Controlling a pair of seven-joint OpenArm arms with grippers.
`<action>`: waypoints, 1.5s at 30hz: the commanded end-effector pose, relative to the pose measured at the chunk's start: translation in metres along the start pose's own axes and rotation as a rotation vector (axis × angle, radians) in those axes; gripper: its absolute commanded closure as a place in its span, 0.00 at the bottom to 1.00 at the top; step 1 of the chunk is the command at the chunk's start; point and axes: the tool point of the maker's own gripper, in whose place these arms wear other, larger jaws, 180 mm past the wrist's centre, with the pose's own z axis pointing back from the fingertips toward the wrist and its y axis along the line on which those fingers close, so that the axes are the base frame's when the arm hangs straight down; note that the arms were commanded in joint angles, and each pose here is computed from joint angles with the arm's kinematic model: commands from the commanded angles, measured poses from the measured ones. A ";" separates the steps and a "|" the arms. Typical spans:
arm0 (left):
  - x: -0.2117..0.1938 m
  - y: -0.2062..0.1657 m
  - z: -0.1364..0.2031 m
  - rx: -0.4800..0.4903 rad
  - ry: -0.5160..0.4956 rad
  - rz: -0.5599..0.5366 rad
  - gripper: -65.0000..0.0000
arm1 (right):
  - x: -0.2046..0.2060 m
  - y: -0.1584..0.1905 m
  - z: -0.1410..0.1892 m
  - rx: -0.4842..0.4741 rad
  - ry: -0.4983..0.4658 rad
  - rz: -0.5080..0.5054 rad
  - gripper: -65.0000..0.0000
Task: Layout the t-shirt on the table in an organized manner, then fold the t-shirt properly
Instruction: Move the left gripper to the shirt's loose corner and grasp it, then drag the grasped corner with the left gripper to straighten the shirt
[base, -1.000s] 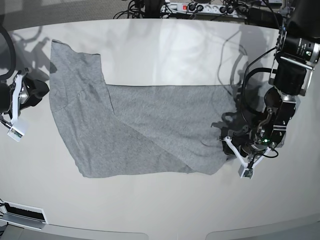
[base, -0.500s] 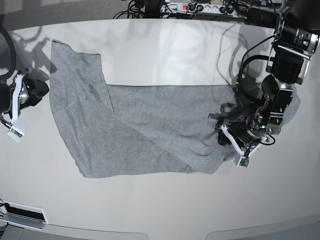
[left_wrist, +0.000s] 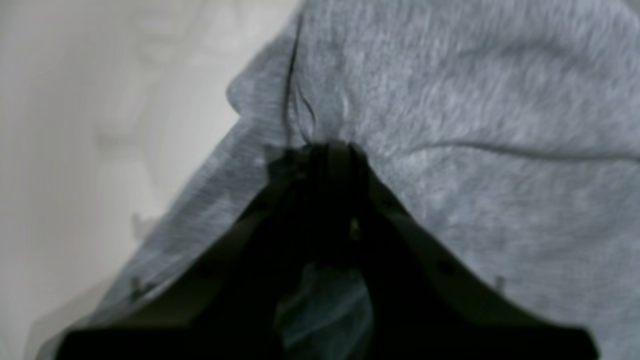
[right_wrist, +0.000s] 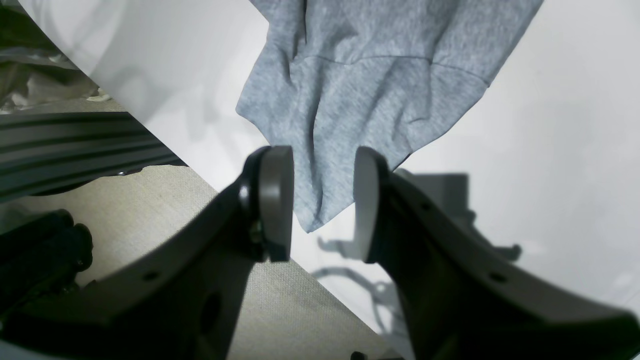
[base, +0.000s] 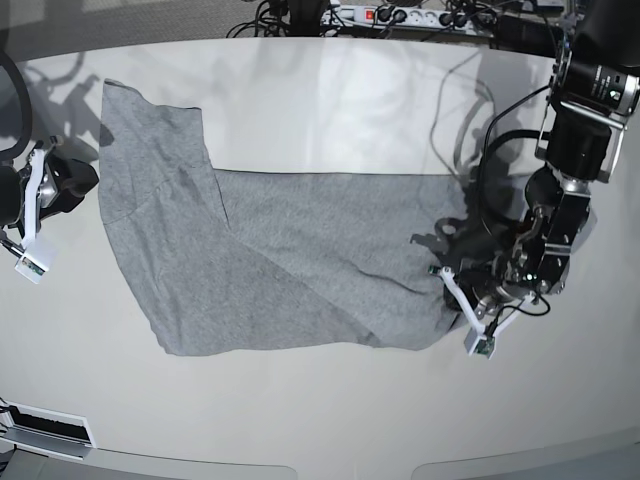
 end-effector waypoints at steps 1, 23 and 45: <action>0.029 0.008 0.005 0.010 -0.059 -0.011 0.99 | 0.009 -0.005 0.011 -0.023 -0.025 0.021 0.65; 0.029 0.044 0.007 0.199 -0.054 -0.037 0.52 | 0.009 -0.005 0.011 -0.023 -0.025 0.021 0.65; 0.037 0.053 0.017 0.294 -0.076 0.023 1.00 | 0.009 -0.006 0.011 -0.025 -0.023 0.022 0.65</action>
